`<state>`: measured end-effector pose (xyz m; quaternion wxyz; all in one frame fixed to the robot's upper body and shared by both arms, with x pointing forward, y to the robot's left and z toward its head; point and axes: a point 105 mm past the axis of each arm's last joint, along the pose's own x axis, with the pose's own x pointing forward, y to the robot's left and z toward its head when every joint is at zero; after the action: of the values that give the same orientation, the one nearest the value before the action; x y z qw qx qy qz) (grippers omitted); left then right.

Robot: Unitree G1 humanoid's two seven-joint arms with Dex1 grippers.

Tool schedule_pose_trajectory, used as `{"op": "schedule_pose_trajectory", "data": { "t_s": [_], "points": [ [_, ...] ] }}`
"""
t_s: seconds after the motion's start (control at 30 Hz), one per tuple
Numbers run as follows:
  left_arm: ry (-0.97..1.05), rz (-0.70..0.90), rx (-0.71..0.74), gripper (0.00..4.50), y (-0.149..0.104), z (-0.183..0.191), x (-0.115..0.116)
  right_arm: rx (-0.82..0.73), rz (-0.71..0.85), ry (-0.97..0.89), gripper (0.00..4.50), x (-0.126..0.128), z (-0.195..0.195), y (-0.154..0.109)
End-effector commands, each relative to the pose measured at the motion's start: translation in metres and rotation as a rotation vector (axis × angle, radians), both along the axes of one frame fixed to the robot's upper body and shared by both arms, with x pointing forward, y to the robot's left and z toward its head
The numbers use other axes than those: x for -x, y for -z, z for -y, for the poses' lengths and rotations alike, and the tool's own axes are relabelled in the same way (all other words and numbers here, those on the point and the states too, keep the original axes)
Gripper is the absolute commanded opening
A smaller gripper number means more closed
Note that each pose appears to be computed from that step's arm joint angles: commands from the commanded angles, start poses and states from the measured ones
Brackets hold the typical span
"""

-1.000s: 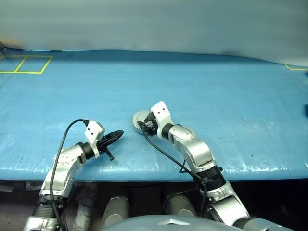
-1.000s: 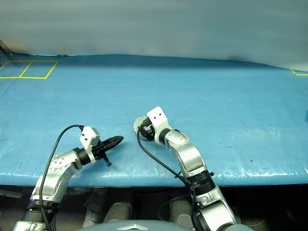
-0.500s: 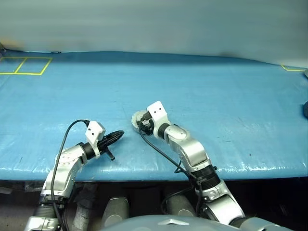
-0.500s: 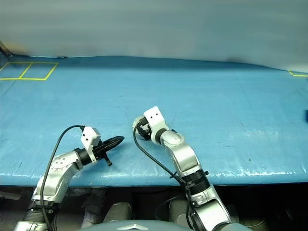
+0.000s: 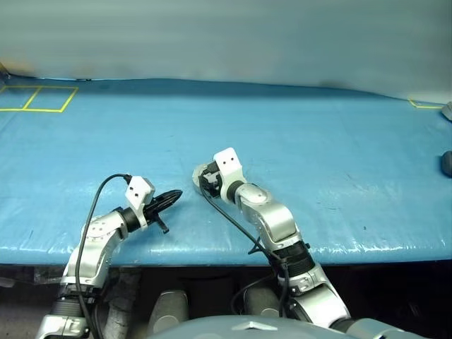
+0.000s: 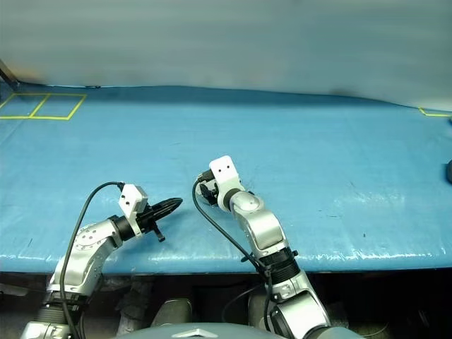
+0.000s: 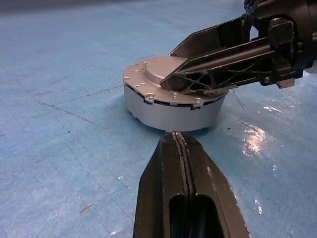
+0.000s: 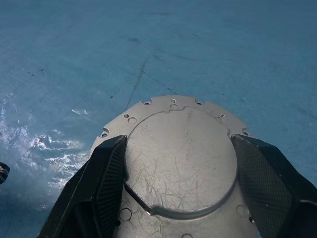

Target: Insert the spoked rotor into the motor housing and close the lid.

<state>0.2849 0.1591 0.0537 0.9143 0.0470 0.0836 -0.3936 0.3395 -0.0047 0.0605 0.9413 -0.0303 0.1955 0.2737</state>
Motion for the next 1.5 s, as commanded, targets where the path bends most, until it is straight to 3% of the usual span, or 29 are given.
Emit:
{"op": "schedule_pose_trajectory", "data": {
  "t_s": [0.03, 0.2, 0.43, 0.57, 0.67, 0.8, 1.07, 1.3, 1.5],
  "points": [
    [0.007, 0.037, 0.006, 0.0, -0.008, 0.002, -0.002, 0.13, -0.202, 0.099, 3.03, 0.012, 0.034, 0.062],
    [0.001, 0.045, 0.008, 0.0, -0.01, 0.001, -0.003, 0.197, -0.288, 0.138, 3.03, 0.022, 0.043, 0.082],
    [-0.007, 0.048, 0.004, 0.0, -0.01, -0.001, -0.003, 0.13, -0.352, 0.262, 3.03, 0.017, 0.048, 0.085],
    [-0.01, 0.055, 0.013, 0.0, -0.012, -0.001, -0.003, 0.243, -0.272, 0.224, 3.03, 0.016, 0.051, 0.086],
    [-0.012, 0.058, 0.018, 0.0, -0.013, -0.001, -0.003, 0.36, -0.106, 0.135, 3.03, 0.011, 0.051, 0.077],
    [-0.016, 0.057, 0.02, 0.0, -0.012, -0.001, -0.003, 0.258, -0.143, 0.119, 3.03, 0.019, 0.047, 0.077],
    [-0.016, 0.06, 0.015, 0.0, -0.012, -0.001, -0.004, 0.245, -0.17, 0.075, 3.03, 0.027, 0.049, 0.078],
    [-0.057, 0.115, 0.047, 0.0, -0.025, 0.012, -0.024, 0.212, -0.173, 0.023, 3.03, 0.03, 0.048, 0.072],
    [0.007, 0.112, 0.081, 0.0, -0.029, 0.03, -0.031, 0.149, -0.178, -0.141, 3.03, 0.051, 0.036, 0.064]
  ]
}}
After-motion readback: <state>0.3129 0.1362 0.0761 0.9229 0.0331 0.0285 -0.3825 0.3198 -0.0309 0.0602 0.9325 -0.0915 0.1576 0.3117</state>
